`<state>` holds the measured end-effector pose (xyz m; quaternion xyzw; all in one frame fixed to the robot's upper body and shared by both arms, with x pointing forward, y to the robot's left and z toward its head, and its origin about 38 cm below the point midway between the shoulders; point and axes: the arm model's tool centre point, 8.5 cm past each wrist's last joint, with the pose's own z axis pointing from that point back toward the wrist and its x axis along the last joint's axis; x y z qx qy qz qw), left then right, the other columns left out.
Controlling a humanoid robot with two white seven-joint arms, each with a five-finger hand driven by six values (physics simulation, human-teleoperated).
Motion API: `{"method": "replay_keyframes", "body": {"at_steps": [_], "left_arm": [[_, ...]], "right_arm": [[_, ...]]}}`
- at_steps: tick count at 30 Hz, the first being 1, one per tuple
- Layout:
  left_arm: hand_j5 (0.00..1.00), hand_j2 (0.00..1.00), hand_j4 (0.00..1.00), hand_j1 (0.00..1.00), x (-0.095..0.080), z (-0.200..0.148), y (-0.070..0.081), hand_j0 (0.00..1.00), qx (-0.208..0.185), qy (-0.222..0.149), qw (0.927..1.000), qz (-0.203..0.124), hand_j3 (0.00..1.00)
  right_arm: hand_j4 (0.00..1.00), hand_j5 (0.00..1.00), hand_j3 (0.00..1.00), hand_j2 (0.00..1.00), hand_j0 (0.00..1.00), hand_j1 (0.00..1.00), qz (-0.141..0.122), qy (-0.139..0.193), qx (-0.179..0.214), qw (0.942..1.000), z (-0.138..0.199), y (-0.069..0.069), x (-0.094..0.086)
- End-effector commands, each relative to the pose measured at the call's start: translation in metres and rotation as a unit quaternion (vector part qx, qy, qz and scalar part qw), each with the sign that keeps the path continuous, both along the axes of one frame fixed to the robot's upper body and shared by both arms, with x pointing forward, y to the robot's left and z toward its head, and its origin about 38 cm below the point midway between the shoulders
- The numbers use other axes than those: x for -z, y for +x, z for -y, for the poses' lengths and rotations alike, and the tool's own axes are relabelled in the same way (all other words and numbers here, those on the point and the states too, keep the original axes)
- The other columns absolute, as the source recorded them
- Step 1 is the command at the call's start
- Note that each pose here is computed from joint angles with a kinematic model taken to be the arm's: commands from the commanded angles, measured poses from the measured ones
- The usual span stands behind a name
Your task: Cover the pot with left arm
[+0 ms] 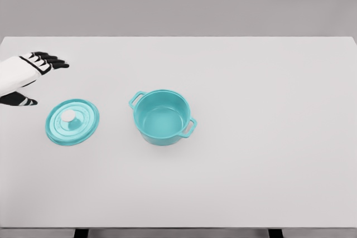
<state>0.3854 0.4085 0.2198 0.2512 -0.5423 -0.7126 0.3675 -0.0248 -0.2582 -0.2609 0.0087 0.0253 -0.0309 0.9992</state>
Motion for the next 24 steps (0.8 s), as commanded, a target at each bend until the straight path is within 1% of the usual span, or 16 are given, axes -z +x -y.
{"method": "replay_keyframes", "body": {"at_steps": [1,2,4,5,7,8,16,20,21,23,24], "left_arm": [[1.00,1.00,1.00,1.00,0.012,-0.009,-0.010,1.00,0.013,0.031,0.9962,-0.080,1.00],[1.00,1.00,1.00,1.00,0.012,-0.006,-0.008,1.00,0.018,0.033,0.9960,-0.082,1.00],[1.00,1.00,1.00,1.00,0.019,-0.004,-0.008,1.00,0.021,0.036,0.9949,-0.092,1.00],[0.96,0.96,0.96,0.96,0.023,-0.006,-0.008,0.96,0.019,0.037,0.9943,-0.098,0.96],[0.81,0.81,0.81,0.81,0.025,-0.004,-0.008,0.81,0.021,0.038,0.9939,-0.101,0.81],[0.79,0.79,0.79,0.79,0.027,-0.003,-0.009,0.79,0.023,0.040,0.9935,-0.104,0.79],[0.79,0.79,0.79,0.79,0.028,0.011,-0.005,0.79,0.036,0.027,0.9944,-0.096,0.79],[0.80,0.80,0.80,0.80,0.034,0.022,-0.003,0.80,0.043,0.013,0.9945,-0.094,0.80],[0.80,0.80,0.80,0.80,0.035,0.024,-0.002,0.80,0.044,0.010,0.9947,-0.093,0.80],[0.80,0.80,0.80,0.80,0.040,0.028,0.000,0.80,0.044,0.000,0.9945,-0.095,0.80],[0.80,0.80,0.80,0.80,0.042,0.030,0.000,0.80,0.044,0.003,0.9945,-0.095,0.80]], "right_arm": [[1.00,1.00,1.00,1.00,1.00,1.00,0.001,0.000,0.000,1.0000,0.000,0.000,0.000],[1.00,1.00,1.00,1.00,1.00,1.00,0.001,0.000,0.000,1.0000,0.000,0.000,0.000],[1.00,1.00,1.00,1.00,1.00,1.00,0.000,0.000,0.000,1.0000,0.000,0.000,0.000],[1.00,1.00,1.00,1.00,1.00,1.00,0.000,0.000,0.000,1.0000,0.000,0.000,0.000],[1.00,1.00,1.00,1.00,1.00,1.00,0.000,0.000,0.000,1.0000,0.000,0.000,0.000],[1.00,1.00,1.00,1.00,1.00,1.00,0.000,0.000,0.000,1.0000,0.000,0.000,0.000],[1.00,1.00,1.00,1.00,1.00,1.00,0.000,0.000,0.000,1.0000,0.000,0.000,0.000],[1.00,1.00,1.00,1.00,1.00,1.00,0.001,0.000,0.000,1.0000,0.000,0.001,0.000],[1.00,1.00,1.00,1.00,1.00,1.00,0.000,0.000,0.000,1.0000,0.000,0.000,0.000],[1.00,1.00,1.00,1.00,1.00,1.00,0.001,0.000,0.000,1.0000,0.000,0.000,0.000],[1.00,1.00,1.00,1.00,1.00,1.00,0.000,0.000,0.000,1.0000,0.000,0.000,0.000]]}}
